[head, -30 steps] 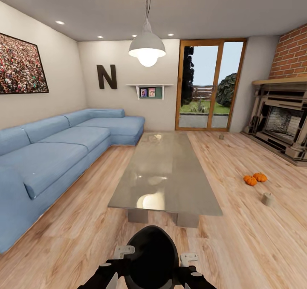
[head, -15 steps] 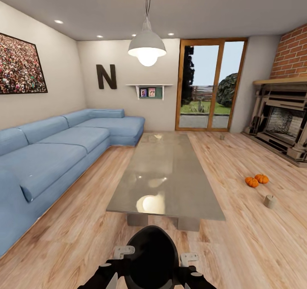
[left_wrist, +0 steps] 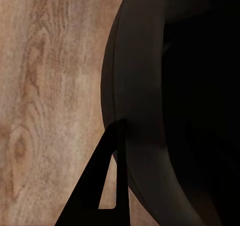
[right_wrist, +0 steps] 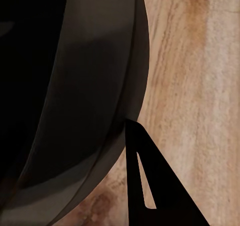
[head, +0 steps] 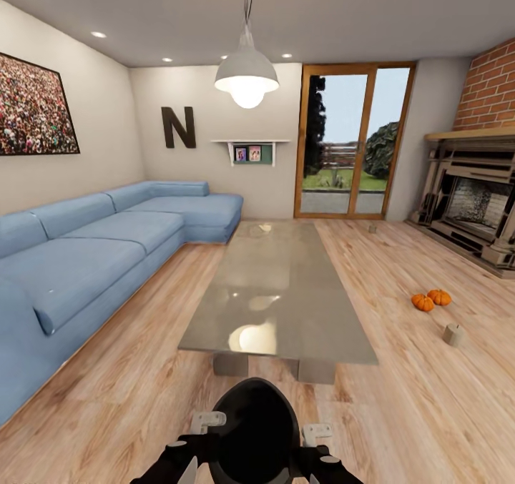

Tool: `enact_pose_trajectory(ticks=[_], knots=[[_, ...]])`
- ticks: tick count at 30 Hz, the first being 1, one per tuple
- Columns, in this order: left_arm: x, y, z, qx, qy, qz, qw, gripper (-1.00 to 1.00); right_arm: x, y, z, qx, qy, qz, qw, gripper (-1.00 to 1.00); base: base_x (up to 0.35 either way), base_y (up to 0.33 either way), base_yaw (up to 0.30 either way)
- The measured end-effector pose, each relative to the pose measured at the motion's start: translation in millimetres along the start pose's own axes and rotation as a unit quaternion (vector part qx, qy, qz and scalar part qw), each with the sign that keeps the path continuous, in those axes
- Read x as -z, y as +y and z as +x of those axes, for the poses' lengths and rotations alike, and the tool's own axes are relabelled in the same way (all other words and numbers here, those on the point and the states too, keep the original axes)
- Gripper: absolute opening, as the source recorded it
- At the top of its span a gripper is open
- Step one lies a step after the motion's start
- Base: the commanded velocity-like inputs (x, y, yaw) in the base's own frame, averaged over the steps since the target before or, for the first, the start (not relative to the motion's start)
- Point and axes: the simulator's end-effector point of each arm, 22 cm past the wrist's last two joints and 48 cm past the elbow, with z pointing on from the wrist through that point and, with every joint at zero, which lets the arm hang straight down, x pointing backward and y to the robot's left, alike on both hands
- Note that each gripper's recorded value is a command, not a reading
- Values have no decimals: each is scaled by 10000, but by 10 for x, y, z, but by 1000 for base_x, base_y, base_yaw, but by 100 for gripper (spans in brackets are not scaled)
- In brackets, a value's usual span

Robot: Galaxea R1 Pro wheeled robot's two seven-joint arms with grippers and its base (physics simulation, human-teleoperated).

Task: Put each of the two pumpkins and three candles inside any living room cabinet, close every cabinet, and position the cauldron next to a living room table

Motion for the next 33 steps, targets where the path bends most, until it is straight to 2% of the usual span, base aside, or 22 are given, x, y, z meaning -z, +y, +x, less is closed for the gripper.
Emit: enact_pose_trajectory(ticks=[7, 18, 33], knots=[[-71, 11, 86, 0, -1, 0, 10000, -100, -71, -7, 86, 0, -1, 0, 10000, -100, 0, 0, 0], [-71, 11, 84, 1, -5, 0, 10000, -100, -71, -7, 84, 1, -3, 1, 10000, -100, 5, 0, 0], [-71, 10, 83, 1, -7, 0, 10000, -100, -70, -7, 83, 2, -5, 1, 10000, -100, 153, 0, 0]])
